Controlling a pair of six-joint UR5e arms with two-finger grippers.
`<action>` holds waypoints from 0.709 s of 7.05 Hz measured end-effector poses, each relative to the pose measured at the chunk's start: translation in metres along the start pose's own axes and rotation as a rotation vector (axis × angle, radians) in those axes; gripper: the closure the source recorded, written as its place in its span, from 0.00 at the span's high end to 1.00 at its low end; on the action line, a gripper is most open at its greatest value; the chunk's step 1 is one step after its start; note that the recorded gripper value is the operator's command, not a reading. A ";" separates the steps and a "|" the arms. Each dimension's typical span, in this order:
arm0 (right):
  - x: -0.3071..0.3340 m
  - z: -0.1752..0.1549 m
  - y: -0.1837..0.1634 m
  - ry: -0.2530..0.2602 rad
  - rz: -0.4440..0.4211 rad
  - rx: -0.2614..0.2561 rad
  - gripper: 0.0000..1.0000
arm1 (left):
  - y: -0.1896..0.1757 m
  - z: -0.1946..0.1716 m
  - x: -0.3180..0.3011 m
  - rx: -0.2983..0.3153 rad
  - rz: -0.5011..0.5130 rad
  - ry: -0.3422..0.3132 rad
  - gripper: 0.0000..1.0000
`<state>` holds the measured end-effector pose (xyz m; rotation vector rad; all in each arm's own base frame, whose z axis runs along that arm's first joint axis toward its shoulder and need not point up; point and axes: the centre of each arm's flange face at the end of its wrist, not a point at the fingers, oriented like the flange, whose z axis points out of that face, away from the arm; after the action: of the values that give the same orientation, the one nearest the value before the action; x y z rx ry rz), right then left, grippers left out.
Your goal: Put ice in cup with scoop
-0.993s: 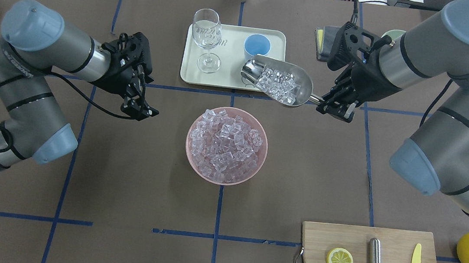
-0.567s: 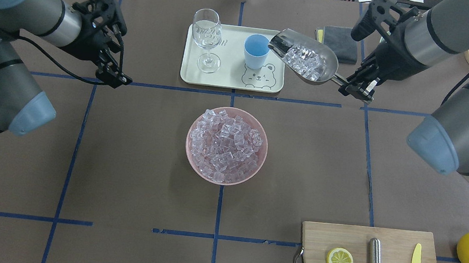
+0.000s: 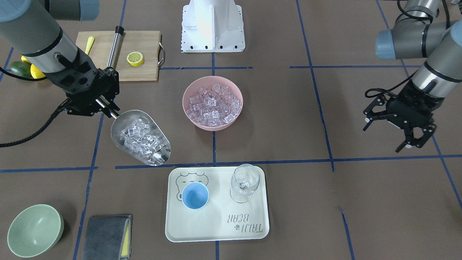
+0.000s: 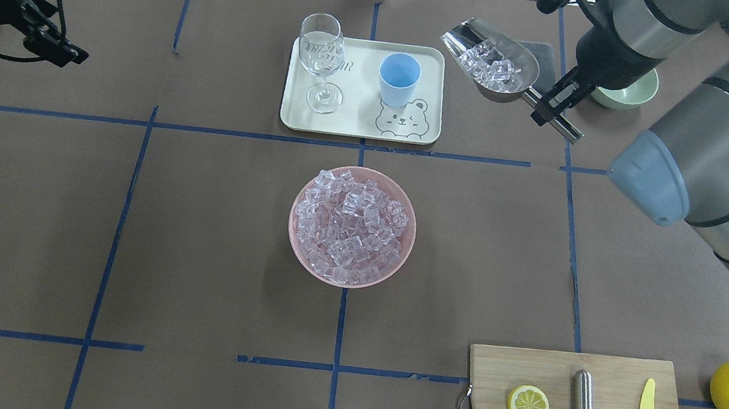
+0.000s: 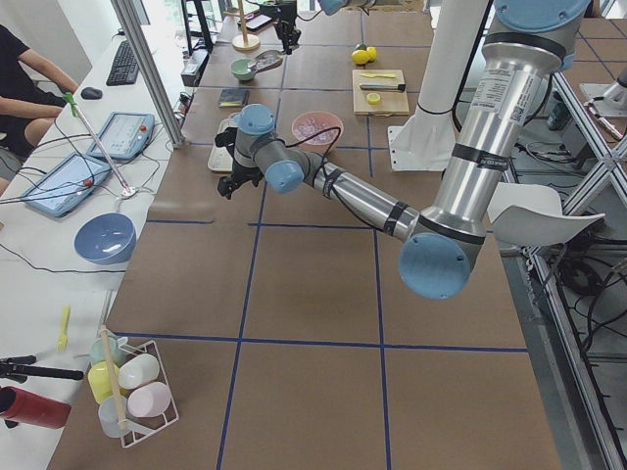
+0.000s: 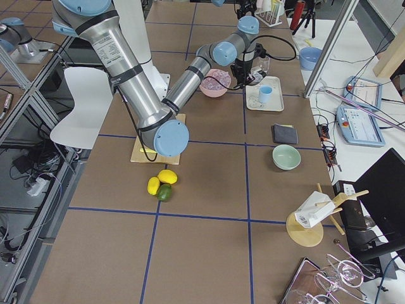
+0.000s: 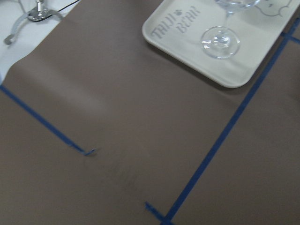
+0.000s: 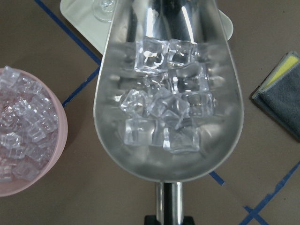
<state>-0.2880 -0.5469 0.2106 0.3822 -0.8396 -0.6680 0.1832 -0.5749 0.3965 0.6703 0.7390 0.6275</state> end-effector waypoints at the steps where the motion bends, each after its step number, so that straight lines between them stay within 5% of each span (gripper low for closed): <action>1: 0.005 0.010 -0.015 0.006 0.041 -0.024 0.00 | 0.026 -0.002 -0.018 -0.026 -0.040 -0.014 1.00; 5: 0.002 0.052 -0.054 0.021 0.072 -0.100 0.00 | 0.079 -0.019 -0.053 -0.055 -0.126 -0.041 1.00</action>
<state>-0.3486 -0.5910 0.2137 0.2673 -0.7935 -0.6357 0.1159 -0.5576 0.4643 0.5793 0.7177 0.5152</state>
